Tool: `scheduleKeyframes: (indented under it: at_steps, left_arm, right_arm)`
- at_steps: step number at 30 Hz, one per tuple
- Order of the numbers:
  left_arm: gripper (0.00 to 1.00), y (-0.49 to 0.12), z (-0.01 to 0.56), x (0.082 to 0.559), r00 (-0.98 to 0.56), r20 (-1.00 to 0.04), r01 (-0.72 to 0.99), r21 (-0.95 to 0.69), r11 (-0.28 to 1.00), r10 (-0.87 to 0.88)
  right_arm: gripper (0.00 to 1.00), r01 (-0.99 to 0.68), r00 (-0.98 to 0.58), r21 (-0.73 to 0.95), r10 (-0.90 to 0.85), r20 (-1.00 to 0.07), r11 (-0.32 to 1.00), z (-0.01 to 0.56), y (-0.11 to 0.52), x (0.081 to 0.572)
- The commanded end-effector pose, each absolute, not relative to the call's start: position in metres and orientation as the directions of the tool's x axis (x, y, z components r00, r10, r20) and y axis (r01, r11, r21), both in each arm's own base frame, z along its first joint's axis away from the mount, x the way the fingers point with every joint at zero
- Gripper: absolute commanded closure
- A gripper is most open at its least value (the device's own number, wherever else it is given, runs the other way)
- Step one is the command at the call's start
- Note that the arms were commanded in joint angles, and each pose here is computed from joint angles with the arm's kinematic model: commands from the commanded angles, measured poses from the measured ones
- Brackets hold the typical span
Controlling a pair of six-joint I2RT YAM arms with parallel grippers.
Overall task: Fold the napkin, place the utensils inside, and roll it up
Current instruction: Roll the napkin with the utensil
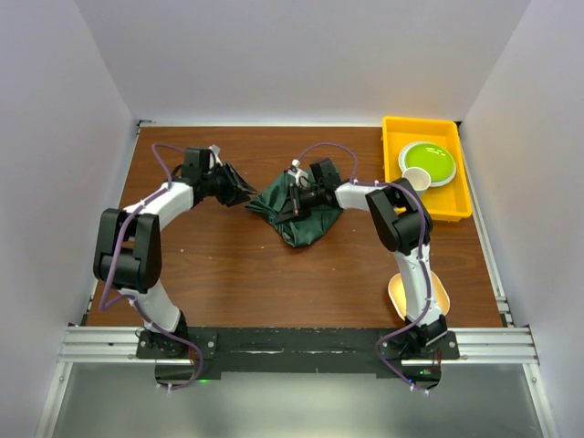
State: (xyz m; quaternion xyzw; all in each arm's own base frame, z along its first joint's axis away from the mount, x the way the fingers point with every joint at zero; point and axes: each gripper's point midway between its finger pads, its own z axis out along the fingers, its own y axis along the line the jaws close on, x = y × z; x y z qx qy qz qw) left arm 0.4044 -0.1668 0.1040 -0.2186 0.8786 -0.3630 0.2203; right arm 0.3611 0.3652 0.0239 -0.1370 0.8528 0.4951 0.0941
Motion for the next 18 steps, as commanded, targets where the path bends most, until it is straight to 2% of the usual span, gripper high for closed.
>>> scheduleKeyframes:
  at_steps: [1, 4, 8, 10, 14, 18]
  left_arm:
    - [0.61, -0.185, 0.105, 0.388, -0.848, -0.254, -0.139, -0.741, 0.657, -0.465]
    - [0.64, -0.193, 0.097, 0.379, -0.865, -0.218, -0.140, -0.759, 0.636, -0.451]
    - [0.66, -0.199, 0.089, 0.372, -0.885, -0.189, -0.139, -0.765, 0.629, -0.425]
    - [0.66, -0.201, 0.090, 0.370, -0.890, -0.181, -0.135, -0.771, 0.622, -0.418]
    - [0.63, -0.200, 0.095, 0.364, -0.889, -0.186, -0.131, -0.772, 0.622, -0.419]
    - [0.63, -0.197, 0.104, 0.359, -0.886, -0.199, -0.126, -0.767, 0.629, -0.419]
  right_arm:
    - [1.00, -0.105, -0.994, 0.864, -0.067, -0.082, 0.493, -0.019, 0.348, 0.344]
    - [1.00, -0.070, -0.997, 0.869, -0.054, -0.050, 0.490, -0.027, 0.344, 0.346]
    - [1.00, -0.122, -0.993, 0.842, -0.062, -0.105, 0.525, -0.021, 0.345, 0.359]
    - [1.00, -0.133, -0.991, 0.817, -0.090, -0.100, 0.561, -0.023, 0.340, 0.355]
    - [1.00, -0.246, -0.969, 0.735, -0.165, -0.183, 0.631, -0.008, 0.342, 0.358]
    - [0.92, -0.326, -0.945, 0.637, -0.239, -0.222, 0.699, 0.002, 0.342, 0.348]
